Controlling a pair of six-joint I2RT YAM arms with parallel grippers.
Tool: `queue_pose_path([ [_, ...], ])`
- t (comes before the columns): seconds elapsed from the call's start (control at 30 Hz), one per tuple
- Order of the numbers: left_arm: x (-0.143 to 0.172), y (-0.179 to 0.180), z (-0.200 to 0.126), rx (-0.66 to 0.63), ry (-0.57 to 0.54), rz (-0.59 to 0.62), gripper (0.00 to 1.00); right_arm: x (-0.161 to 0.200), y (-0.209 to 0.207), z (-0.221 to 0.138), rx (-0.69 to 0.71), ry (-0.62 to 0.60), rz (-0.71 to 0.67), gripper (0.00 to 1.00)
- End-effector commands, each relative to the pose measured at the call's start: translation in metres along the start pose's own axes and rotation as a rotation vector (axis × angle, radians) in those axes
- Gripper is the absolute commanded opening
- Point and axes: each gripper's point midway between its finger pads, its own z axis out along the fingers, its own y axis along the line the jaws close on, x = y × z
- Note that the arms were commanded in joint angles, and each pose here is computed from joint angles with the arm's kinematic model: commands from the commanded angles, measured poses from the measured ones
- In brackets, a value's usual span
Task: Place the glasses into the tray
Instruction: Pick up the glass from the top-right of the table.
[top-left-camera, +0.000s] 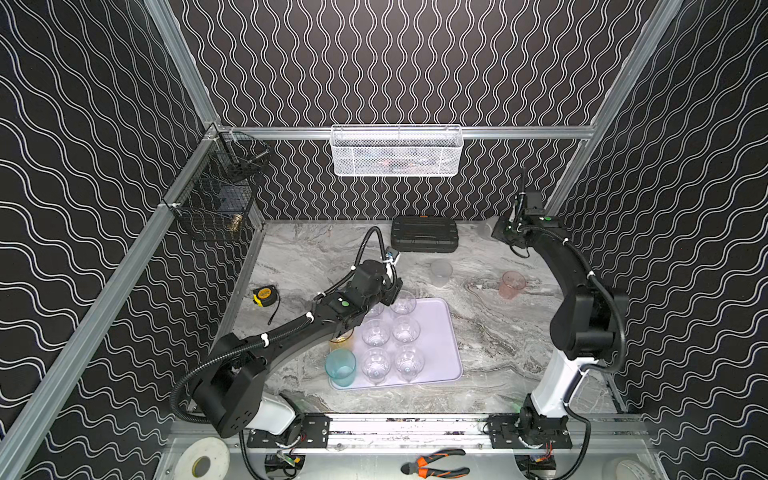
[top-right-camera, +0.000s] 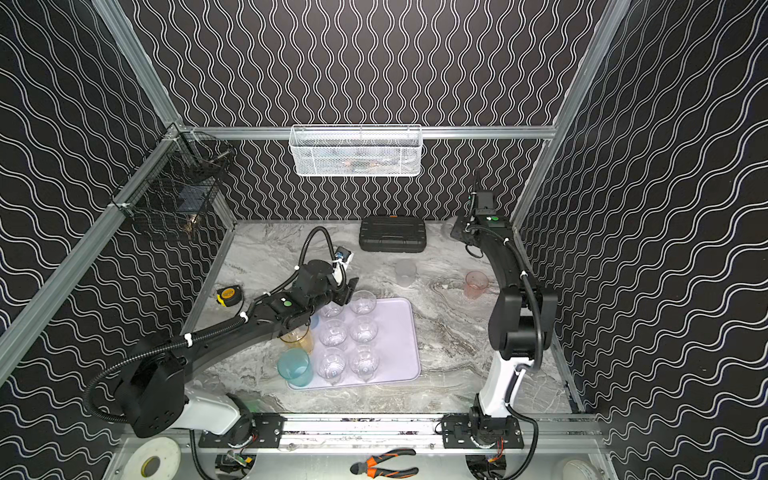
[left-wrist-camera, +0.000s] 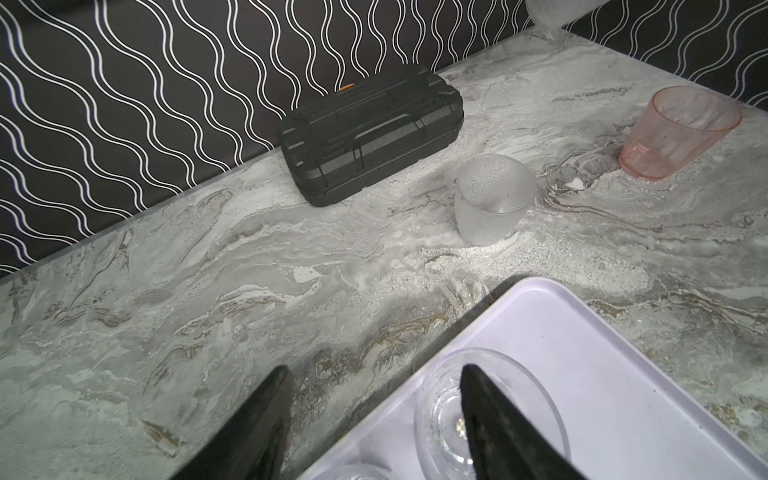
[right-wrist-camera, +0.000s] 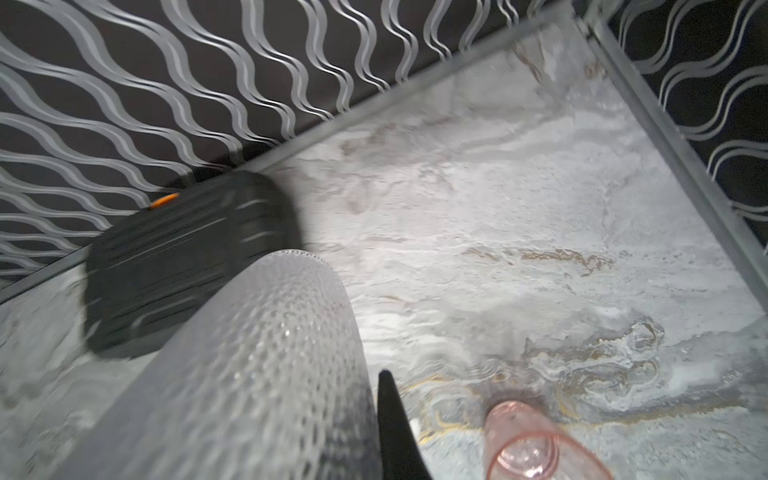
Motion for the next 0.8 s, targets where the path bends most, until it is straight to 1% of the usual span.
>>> queue_pose_path([
  [0.0,-0.023,0.006,-0.009,-0.02,-0.06,-0.008,0.68,0.008,0.017,-0.023,0.002,-0.007,-0.069,0.0],
  [0.07,-0.032,0.008,-0.016,-0.025,-0.079,-0.015,0.68,0.016,0.038,-0.038,-0.033,-0.009,-0.114,0.0],
  [0.2,-0.049,0.014,-0.032,-0.039,-0.109,-0.025,0.68,0.039,0.076,-0.065,-0.078,0.007,-0.247,0.0],
  [0.27,-0.053,0.016,-0.039,-0.045,-0.115,-0.028,0.68,0.054,0.09,-0.074,-0.106,0.024,-0.305,0.0],
  [0.37,-0.055,0.019,-0.049,-0.048,-0.121,-0.037,0.68,0.083,0.1,-0.082,-0.134,0.084,-0.394,0.0],
  [0.47,-0.053,0.021,-0.056,-0.047,-0.122,-0.056,0.68,0.118,0.099,-0.082,-0.14,0.178,-0.468,0.0],
  [0.57,-0.046,0.019,-0.06,-0.031,-0.113,-0.081,0.68,0.152,0.086,-0.081,-0.119,0.26,-0.524,0.0],
  [0.67,-0.037,0.016,-0.06,-0.013,-0.094,-0.104,0.68,0.175,0.072,-0.081,-0.1,0.314,-0.558,0.0],
  [0.77,-0.026,0.011,-0.057,0.006,-0.067,-0.121,0.67,0.191,0.059,-0.078,-0.072,0.349,-0.585,0.0],
])
